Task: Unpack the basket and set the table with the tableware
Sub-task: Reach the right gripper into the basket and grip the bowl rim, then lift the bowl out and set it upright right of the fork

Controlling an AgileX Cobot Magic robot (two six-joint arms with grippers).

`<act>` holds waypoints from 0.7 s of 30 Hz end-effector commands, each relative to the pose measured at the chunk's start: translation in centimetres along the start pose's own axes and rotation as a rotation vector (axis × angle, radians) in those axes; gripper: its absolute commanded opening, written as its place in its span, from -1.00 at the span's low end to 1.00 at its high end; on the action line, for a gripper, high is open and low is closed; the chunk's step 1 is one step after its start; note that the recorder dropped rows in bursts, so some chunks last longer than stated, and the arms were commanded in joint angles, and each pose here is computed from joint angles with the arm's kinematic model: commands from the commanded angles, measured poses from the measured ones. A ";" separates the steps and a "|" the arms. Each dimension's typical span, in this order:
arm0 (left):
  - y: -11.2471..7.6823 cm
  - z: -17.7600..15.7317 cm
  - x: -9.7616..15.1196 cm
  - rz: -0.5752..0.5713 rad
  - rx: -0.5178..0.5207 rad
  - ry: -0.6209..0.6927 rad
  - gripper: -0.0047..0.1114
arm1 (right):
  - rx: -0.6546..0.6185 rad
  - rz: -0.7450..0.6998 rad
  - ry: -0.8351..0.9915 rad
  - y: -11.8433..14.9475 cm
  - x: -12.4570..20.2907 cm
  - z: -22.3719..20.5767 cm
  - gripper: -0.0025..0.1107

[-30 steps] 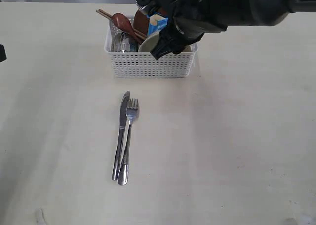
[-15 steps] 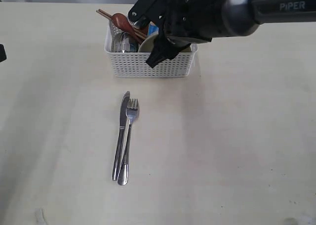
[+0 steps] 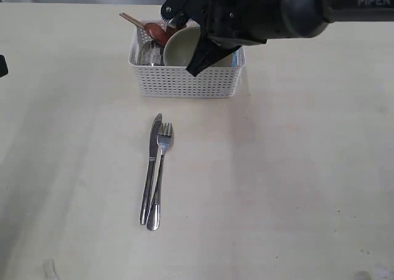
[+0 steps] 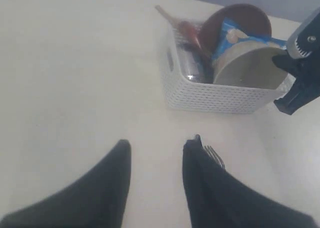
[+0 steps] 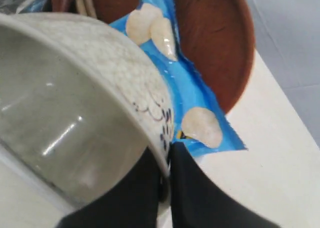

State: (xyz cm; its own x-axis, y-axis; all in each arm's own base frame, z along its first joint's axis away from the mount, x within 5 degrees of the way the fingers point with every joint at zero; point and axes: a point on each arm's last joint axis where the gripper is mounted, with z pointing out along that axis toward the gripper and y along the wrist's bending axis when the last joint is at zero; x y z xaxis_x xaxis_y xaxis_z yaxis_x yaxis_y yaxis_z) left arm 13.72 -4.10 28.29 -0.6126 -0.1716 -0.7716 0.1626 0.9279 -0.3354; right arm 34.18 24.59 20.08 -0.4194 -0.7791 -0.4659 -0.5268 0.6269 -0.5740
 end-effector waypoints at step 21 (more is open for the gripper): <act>0.1 0.0 0.1 0.005 -0.002 0.000 -0.34 | -0.255 0.441 0.226 -8.8 2.9 -10.9 -0.96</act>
State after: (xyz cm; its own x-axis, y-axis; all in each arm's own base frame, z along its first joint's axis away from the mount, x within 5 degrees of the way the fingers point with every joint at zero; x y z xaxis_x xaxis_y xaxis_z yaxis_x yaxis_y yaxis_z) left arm 13.72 -4.10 28.29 -0.6126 -0.1716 -0.7716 0.1626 0.9279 -0.3354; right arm 30.34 17.71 31.08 -0.6917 -0.4834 -0.5366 -0.3952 0.8752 -0.2791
